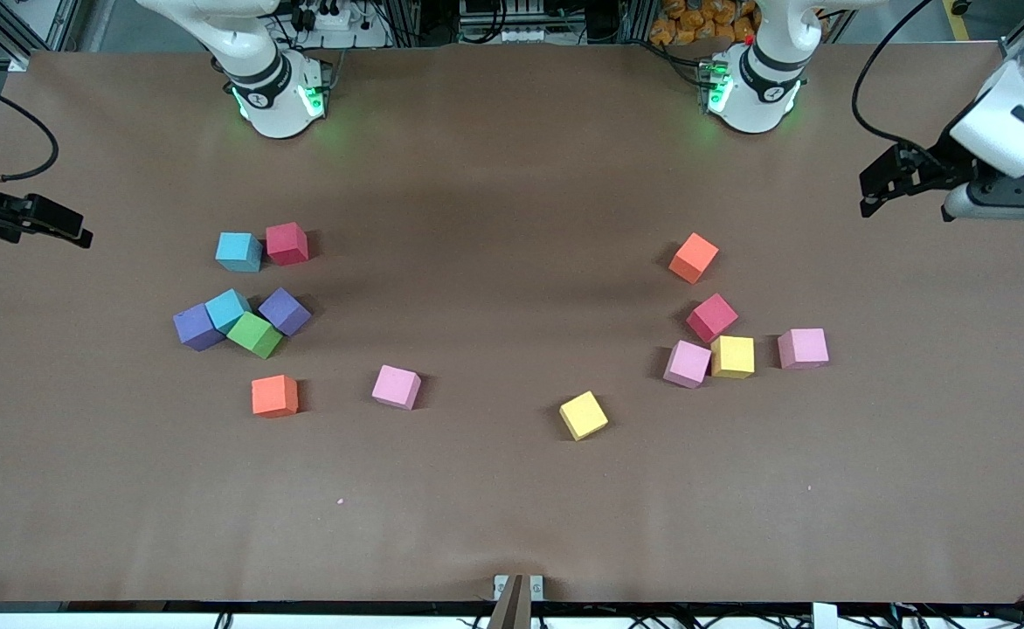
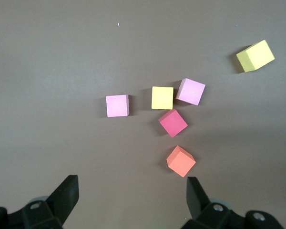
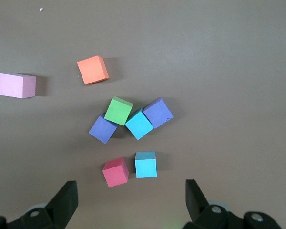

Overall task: Form number 2 with 11 blocks
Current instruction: 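Move the left gripper toward the pink cube cluster, then grasp the pink cube with the left gripper while the right gripper grasps the green cube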

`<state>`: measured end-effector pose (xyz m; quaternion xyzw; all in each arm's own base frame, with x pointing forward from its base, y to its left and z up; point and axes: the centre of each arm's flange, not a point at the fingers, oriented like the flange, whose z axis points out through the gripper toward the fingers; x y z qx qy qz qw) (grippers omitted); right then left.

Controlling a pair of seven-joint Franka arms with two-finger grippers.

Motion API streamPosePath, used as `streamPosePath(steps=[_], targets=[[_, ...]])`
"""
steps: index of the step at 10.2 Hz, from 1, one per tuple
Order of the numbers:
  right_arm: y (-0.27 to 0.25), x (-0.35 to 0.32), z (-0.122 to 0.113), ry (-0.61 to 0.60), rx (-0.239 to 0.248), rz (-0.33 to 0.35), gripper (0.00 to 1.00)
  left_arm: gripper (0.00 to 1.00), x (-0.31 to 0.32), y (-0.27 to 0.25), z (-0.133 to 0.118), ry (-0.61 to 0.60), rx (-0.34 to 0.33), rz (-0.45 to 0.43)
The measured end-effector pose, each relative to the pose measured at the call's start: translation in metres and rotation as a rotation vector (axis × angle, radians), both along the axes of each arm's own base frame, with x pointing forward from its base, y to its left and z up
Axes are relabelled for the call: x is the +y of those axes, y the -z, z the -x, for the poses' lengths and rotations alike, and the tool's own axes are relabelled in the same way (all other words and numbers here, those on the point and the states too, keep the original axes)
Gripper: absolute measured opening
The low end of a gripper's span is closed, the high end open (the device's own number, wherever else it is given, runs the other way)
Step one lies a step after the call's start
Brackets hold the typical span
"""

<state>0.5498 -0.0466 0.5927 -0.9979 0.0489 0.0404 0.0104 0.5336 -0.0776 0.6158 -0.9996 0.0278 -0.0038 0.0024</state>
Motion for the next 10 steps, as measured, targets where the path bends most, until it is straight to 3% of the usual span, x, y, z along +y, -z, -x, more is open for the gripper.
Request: streamPosePath(steps=[3, 6, 10], targets=[[0.0, 0.0, 0.0, 0.0, 0.001, 0.0, 1.0, 1.0, -0.019, 0.076, -0.04, 0.004, 0.084, -0.004], [0.003, 0.0, -0.002, 0.0, 0.007, 0.0, 1.0, 1.0, -0.054, 0.159, -0.077, 0.035, 0.091, 0.004], [0.031, 0.004, -0.015, -0.01, 0.045, -0.003, 1.0, 1.0, -0.105, 0.265, -0.103, 0.101, 0.118, 0.01]])
